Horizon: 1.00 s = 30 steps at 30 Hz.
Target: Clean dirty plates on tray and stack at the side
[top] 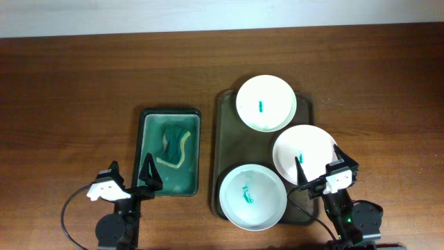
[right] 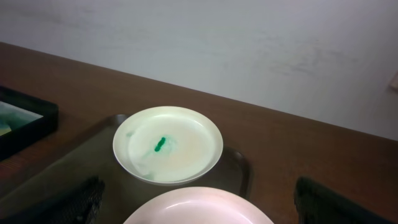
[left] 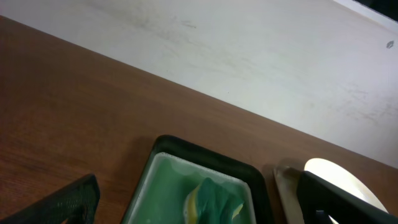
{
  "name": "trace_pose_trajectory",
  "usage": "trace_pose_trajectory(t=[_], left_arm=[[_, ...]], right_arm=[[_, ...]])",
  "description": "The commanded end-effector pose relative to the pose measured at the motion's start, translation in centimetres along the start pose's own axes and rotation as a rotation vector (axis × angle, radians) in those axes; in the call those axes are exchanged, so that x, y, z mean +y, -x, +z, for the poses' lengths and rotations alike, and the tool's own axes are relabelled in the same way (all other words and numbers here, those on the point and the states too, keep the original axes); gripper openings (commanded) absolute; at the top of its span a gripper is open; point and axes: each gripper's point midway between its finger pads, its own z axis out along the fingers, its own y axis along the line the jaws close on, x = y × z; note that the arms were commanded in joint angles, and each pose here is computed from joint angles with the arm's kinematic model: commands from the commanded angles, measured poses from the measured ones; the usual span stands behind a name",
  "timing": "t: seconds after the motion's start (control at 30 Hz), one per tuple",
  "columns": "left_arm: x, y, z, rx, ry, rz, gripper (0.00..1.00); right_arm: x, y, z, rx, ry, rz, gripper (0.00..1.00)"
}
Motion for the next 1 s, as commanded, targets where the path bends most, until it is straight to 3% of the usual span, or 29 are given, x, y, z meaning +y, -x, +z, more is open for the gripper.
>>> trace_pose_trajectory(t=[0.0,0.17,0.27,0.33,0.4,0.5,0.6,0.7,0.77,0.83,0.93,0.97], left_arm=[[-0.1,-0.2,0.0,0.007,-0.007,0.016,0.99],[-0.2,0.1,0.0,-0.003,-0.012,0.003,0.99],[-1.0,0.3,0.0,-0.009,-0.053,-0.077,0.99],[-3.6,2.5,-0.7,-0.051,-0.176,-0.01,0.99],[-5.0,5.7,-1.5,-0.072,-0.182,0.129,0.99],[-6.0,7.6,-0.6,0.127,-0.116,0.162,0.99],[-8.1,8.2,2.5,0.488,-0.076,0.163,0.99],[-8.1,6.6,4.9,0.846,0.033,0.15,0.99],[-7.9,4.2,5.6,0.992,0.045,0.124,0.99],[-7.0,1.8,5.7,1.097,0.083,0.115,0.99],[-6.1,-0.4,6.2,1.181,0.118,0.111,0.99],[-5.9,-0.8,6.3,1.195,0.122,0.11,0.99]], right_arm=[[0.1,-0.2,0.0,0.003,0.002,0.004,0.98],[0.1,0.3,0.0,-0.016,0.001,0.001,0.98],[3.8,1.7,-0.5,-0.071,0.224,0.041,0.98],[3.7,2.7,-1.0,-0.044,0.227,0.162,0.98],[3.4,5.3,-1.9,-0.024,0.225,0.167,0.98],[2.8,9.9,-2.6,0.096,0.235,0.203,0.98],[2.2,13.0,-1.4,0.368,0.265,0.286,0.98],[3.3,12.9,0.2,0.55,0.355,0.375,0.98],[4.1,11.3,1.2,0.632,0.407,0.422,0.98],[4.8,7.8,0.8,0.814,0.415,0.49,0.98],[3.4,-1.2,-1.5,1.254,0.118,0.652,0.98],[2.4,-2.8,-1.4,1.308,0.026,0.654,0.99]])
